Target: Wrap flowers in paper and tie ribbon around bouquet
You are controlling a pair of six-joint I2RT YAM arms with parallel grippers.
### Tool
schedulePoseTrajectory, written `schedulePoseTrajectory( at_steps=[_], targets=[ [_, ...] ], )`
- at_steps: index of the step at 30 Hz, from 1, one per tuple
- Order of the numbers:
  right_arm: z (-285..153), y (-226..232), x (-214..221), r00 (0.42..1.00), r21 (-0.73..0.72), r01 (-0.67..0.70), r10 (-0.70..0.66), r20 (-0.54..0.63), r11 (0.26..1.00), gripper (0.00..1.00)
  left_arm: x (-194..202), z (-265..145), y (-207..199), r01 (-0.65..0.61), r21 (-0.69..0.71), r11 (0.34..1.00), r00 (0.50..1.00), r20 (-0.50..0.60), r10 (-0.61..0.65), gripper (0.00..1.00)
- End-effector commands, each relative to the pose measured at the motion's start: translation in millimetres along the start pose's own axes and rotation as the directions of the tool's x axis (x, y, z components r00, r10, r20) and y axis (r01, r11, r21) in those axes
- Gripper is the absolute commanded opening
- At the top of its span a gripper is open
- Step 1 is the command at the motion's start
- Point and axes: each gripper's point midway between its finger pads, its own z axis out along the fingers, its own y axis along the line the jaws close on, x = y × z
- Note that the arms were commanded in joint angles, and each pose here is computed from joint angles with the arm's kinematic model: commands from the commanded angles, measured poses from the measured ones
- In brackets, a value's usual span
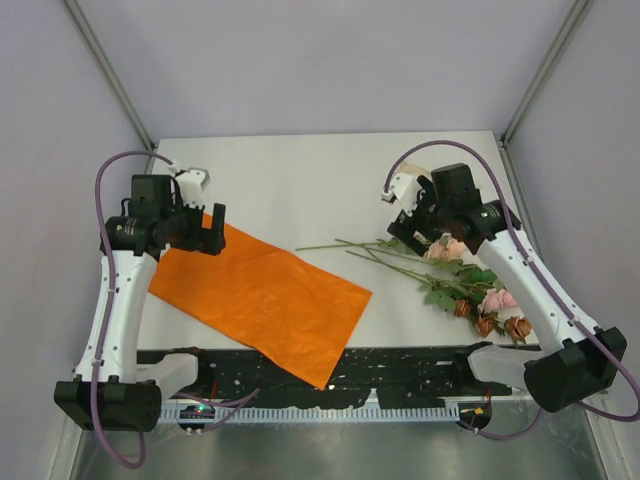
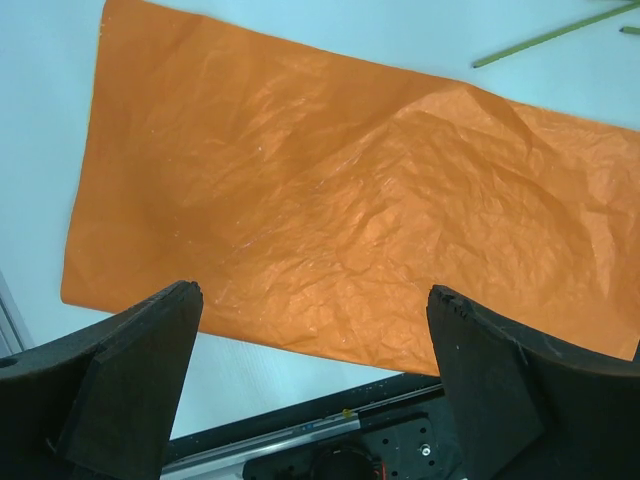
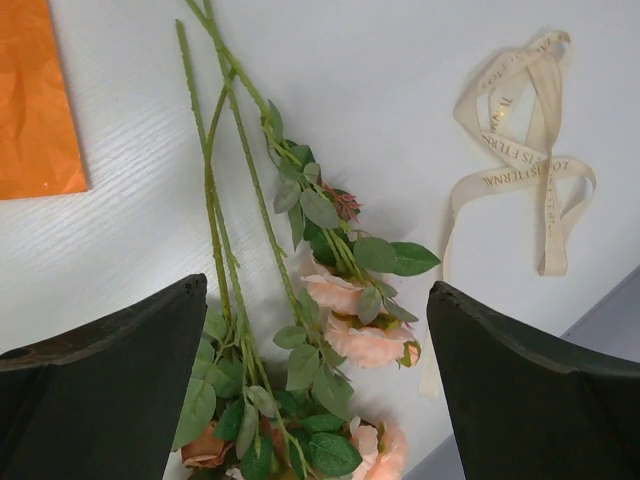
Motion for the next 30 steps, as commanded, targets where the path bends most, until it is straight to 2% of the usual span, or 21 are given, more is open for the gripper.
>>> schedulePoseTrajectory(
  at_steps=[1,6,10,17,22,26,30],
  targets=[
    [11.7,19.5,-13.8,0.986,-0.046,0.164,-0.165,-0.001,0.985,0.95,0.8,-7.4,-7.7,0.032,0.032,0.999,0.999,0.001,-0.032,1.0],
    [44.6,50.7,-13.4,0.932,-0.059,0.353,-0.356,-0.062,0.934,0.95,2.8,-10.2,-11.5,0.044,0.046,0.998,0.999,-0.002,-0.044,1.0],
    [73.6,74.6,-16.6,0.887,-0.075,0.452,-0.457,-0.071,0.889,0.96,8.4,-9.0,-12.1,0.046,0.047,0.998,0.999,-0.011,-0.045,1.0],
    [126.7,94.4,-3.5,0.824,-0.11,0.543,-0.553,-0.123,0.833,0.95,12.2,-6.3,-12.8,0.045,0.054,0.998,0.999,-0.024,-0.043,1.0],
    [162.4,98.4,23.4,0.765,-0.137,0.601,-0.616,-0.188,0.788,0.96,9.3,-4.5,-12.5,0.047,0.057,0.997,0.999,-0.031,-0.045,1.0],
    [184.5,87.9,23.2,0.771,-0.095,0.598,-0.603,-0.205,0.796,0.95,9.8,-2.3,-12.6,0.048,0.062,0.997,0.998,-0.04,-0.045,1.0],
    [203.1,57.8,25.4,0.797,-0.058,0.557,-0.553,-0.242,0.829,0.96,11.0,-0.1,-11.7,0.046,0.059,0.997,0.998,-0.046,-0.043,1.0]
  ],
)
